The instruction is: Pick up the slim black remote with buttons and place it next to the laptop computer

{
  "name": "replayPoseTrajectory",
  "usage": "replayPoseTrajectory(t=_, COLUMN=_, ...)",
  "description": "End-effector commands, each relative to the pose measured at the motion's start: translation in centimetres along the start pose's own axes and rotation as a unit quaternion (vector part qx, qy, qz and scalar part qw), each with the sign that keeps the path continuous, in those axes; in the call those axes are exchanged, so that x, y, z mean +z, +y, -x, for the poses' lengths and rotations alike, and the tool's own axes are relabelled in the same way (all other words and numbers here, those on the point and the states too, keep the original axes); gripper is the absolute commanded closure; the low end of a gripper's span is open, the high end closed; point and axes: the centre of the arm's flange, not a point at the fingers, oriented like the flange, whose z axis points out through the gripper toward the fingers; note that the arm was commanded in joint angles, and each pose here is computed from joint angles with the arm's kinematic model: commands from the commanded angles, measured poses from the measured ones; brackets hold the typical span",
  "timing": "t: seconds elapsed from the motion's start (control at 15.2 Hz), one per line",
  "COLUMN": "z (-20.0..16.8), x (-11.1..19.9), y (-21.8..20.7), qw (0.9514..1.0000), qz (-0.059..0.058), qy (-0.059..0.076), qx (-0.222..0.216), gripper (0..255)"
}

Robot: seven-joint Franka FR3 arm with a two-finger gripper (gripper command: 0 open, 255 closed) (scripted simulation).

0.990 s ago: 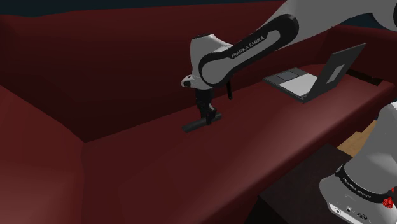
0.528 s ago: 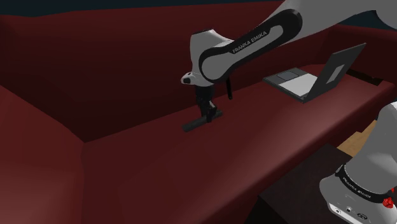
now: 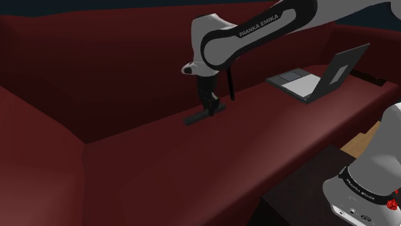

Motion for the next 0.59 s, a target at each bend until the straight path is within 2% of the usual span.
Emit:
replayPoseTrajectory(t=0.0, z=0.1, x=-1.1, y=-0.1, qw=1.0000, qz=0.000, qy=0.000, qx=0.000, gripper=255)
replayPoseTrajectory(t=0.53, z=0.3, x=-5.2, y=-0.6, qw=1.0000, qz=0.000, qy=0.000, qx=0.000, gripper=255)
